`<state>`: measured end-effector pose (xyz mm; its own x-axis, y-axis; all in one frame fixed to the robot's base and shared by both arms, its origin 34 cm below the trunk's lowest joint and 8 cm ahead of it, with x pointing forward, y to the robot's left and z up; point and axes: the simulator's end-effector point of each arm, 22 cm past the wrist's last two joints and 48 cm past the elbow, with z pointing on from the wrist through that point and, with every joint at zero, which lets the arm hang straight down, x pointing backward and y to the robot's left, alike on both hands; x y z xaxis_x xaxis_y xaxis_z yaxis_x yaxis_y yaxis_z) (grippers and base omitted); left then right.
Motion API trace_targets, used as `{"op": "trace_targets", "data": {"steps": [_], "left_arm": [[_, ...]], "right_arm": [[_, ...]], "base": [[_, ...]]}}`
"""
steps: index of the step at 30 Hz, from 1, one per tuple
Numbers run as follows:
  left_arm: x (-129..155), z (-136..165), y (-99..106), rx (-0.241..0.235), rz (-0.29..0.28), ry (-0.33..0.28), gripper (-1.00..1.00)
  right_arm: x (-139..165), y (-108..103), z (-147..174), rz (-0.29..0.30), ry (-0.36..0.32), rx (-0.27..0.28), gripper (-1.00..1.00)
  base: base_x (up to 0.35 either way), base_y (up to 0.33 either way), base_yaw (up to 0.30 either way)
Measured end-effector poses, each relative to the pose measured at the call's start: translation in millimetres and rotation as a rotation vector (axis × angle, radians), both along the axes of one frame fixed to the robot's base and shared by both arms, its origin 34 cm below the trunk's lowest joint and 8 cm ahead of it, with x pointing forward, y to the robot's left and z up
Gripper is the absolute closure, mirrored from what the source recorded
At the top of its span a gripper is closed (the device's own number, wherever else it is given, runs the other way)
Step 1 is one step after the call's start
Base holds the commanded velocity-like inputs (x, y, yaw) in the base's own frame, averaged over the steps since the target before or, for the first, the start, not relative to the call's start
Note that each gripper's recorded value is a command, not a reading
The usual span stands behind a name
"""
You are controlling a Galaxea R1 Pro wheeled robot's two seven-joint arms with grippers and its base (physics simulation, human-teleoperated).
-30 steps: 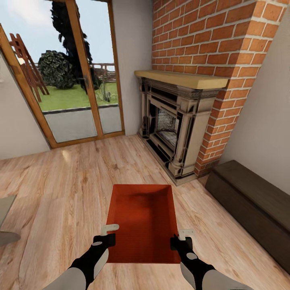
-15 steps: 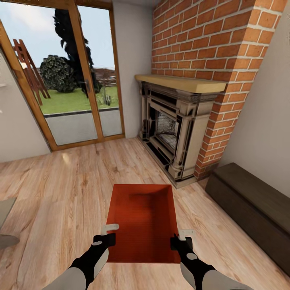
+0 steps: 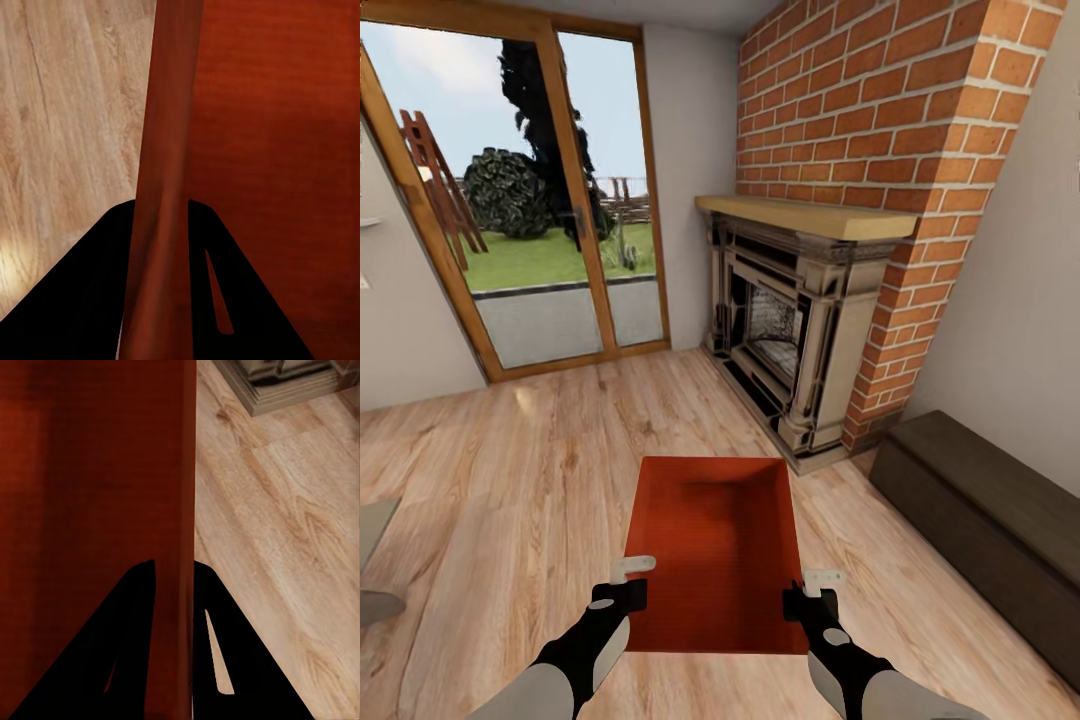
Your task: Move the two storage containers from the living room to the garage. In the garage, place one container on the floor and stack the other container on top of it (either order is fine).
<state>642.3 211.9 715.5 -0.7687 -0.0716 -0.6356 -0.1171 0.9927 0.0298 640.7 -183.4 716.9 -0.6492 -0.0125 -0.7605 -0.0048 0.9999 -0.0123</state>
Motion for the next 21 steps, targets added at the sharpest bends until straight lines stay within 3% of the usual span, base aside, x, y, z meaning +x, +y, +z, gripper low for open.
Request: {"op": "trace_targets", "data": {"steps": [21], "left_arm": [[2.2, 5.2, -0.3, -0.002, 0.001, -0.010, 1.00]], "right_arm": [[2.9, -0.3, 5.5, 0.003, -0.010, -0.001, 1.00]], "base": [[0.000, 0.000, 0.000]]}}
